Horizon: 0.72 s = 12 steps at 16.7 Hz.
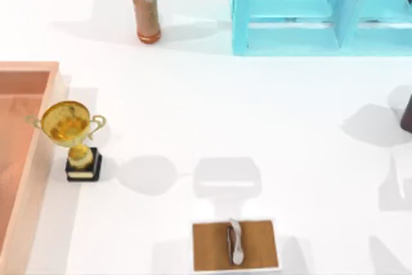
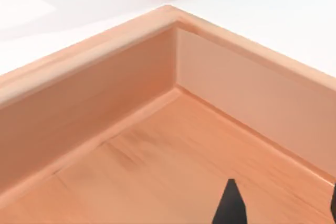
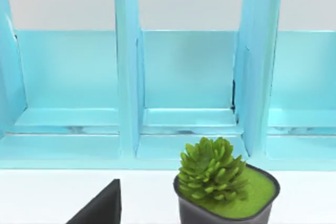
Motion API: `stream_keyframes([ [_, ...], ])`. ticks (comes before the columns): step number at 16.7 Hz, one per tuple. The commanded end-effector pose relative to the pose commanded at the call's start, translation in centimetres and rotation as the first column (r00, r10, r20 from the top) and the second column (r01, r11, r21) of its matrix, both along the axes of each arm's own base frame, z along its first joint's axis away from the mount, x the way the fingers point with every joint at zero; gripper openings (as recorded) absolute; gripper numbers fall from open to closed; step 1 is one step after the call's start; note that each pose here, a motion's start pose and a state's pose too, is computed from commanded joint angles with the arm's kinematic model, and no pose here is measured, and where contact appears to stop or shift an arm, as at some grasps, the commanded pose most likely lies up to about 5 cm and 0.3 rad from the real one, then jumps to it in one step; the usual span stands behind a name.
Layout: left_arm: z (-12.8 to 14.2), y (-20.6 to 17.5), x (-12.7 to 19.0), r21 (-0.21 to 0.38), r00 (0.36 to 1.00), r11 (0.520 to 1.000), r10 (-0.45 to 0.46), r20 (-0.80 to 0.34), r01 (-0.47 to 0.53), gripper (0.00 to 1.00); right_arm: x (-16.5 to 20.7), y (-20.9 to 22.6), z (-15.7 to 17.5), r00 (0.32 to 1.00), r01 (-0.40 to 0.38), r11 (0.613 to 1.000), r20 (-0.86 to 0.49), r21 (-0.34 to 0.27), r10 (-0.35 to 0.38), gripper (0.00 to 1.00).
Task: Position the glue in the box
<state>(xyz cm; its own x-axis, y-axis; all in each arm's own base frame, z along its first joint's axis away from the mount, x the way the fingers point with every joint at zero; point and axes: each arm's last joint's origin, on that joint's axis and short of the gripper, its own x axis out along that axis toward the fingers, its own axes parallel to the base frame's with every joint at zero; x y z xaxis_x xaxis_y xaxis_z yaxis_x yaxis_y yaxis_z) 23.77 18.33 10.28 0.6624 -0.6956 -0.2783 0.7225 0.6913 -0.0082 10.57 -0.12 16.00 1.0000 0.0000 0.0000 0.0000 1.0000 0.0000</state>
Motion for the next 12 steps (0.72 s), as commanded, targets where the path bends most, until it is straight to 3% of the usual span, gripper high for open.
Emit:
stream_keyframes([
  [6,0.0,0.0,0.0,0.0,1.0,1.0,0.0,0.0,0.0,0.98,0.0,0.0,0.0,1.0,0.0,1.0,0.0,0.0,0.0,1.0],
  [12,0.0,0.0,0.0,0.0,1.0,1.0,0.0,0.0,0.0,1.0,0.0,0.0,0.0,1.0,0.0,1.0,0.0,0.0,0.0,1.0],
])
